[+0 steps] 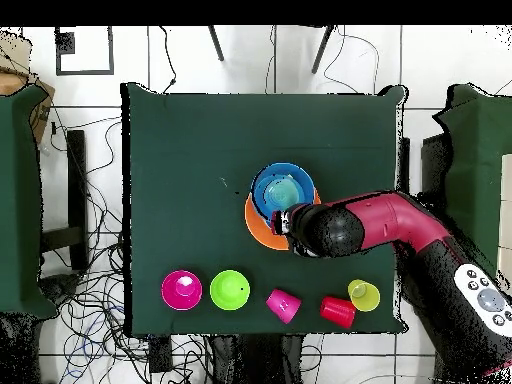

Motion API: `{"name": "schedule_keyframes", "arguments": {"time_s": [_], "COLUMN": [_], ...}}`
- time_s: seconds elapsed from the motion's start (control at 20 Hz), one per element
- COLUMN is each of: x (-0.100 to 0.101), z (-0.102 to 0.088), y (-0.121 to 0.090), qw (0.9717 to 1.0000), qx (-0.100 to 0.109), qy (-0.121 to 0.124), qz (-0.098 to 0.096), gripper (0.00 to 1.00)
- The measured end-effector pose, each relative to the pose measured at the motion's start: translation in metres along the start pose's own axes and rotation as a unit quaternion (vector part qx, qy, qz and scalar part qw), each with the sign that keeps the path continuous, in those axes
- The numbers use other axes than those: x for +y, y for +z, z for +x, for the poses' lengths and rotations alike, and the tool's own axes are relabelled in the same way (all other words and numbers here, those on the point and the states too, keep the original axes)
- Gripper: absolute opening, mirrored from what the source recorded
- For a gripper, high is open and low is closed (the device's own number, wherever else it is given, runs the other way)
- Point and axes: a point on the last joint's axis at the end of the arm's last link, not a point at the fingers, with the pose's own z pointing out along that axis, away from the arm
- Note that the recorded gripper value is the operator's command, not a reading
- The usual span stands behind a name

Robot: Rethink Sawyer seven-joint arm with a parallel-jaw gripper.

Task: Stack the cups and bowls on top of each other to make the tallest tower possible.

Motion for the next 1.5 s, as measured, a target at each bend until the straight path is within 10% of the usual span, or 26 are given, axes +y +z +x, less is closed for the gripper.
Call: {"name": "schedule_keyframes", "arguments": {"time_s": [0.95,1.5], "x": [-0.002,-0.004], "z": [-0.001,0.003], "y": [-0.004,-0.049], "qw": [1.0,0.9991], "qx": [-0.003,-0.014], "qy": [-0.001,-0.001], "qz": [0.006,0.041], "gripper": [1.0,1.0]}}
